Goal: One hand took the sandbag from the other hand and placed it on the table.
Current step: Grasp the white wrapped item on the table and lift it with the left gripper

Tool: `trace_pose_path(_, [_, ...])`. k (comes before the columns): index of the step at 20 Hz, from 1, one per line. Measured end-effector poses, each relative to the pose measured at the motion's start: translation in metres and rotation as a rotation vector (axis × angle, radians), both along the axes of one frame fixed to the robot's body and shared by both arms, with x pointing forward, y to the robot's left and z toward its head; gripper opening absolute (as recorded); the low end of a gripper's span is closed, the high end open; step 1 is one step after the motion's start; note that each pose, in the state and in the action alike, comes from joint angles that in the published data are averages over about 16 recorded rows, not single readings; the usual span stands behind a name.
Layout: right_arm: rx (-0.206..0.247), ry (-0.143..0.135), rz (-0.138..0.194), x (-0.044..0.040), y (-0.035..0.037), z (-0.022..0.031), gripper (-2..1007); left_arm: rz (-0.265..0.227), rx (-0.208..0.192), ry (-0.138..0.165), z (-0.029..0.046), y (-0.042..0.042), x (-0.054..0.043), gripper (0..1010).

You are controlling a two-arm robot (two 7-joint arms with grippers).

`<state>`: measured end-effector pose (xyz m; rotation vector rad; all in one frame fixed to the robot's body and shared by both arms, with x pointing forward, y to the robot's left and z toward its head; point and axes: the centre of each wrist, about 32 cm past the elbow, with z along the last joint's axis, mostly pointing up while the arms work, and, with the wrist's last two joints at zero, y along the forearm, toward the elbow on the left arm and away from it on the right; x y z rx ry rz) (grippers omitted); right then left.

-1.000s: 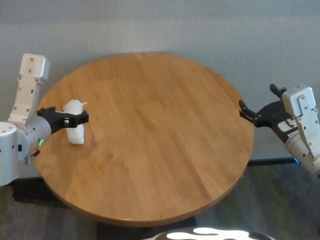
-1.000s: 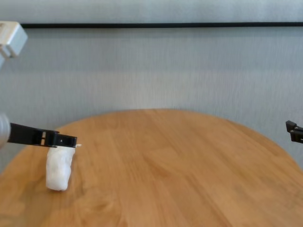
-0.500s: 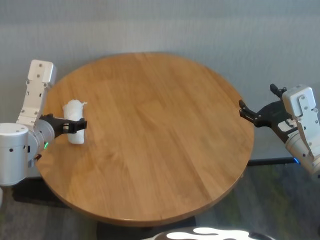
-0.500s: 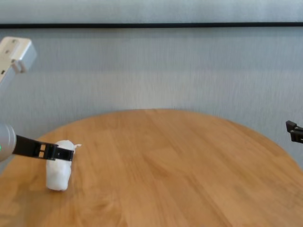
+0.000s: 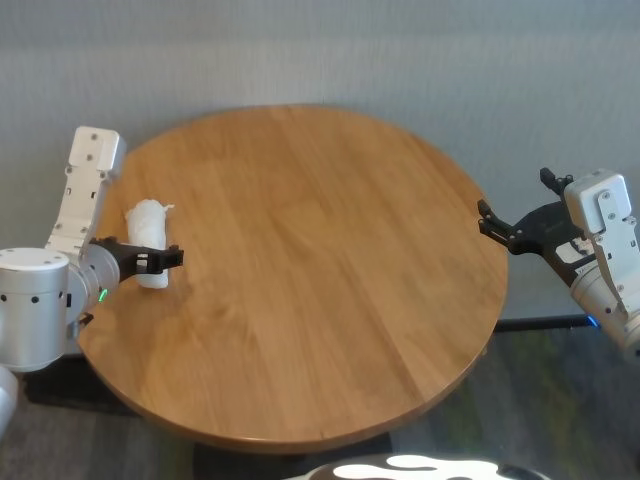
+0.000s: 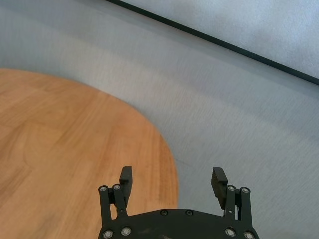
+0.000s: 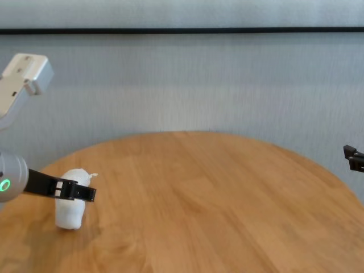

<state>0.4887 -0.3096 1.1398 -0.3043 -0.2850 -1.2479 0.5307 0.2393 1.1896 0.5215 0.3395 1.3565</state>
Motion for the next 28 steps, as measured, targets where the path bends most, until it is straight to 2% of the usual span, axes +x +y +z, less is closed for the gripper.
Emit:
trace_pose_path(5, [0.000,0.000,0.000,0.0000,0.0000,0.0000,1001,-0.003,0.005,0.012,-0.0061,-0.0018,0.0039,1000])
trace_pose_path(13, [0.000,0.000,0.000,0.0000,0.0000,0.0000,1001,-0.005,0.020,0.015,-0.0149,-0.0024,0.0104,1000])
trace_pose_path(28, [0.000,0.000,0.000,0.0000,0.0000,0.0000,1001,-0.016,0.001,0.011,-0.0220,0.0016,0.0162,1000])
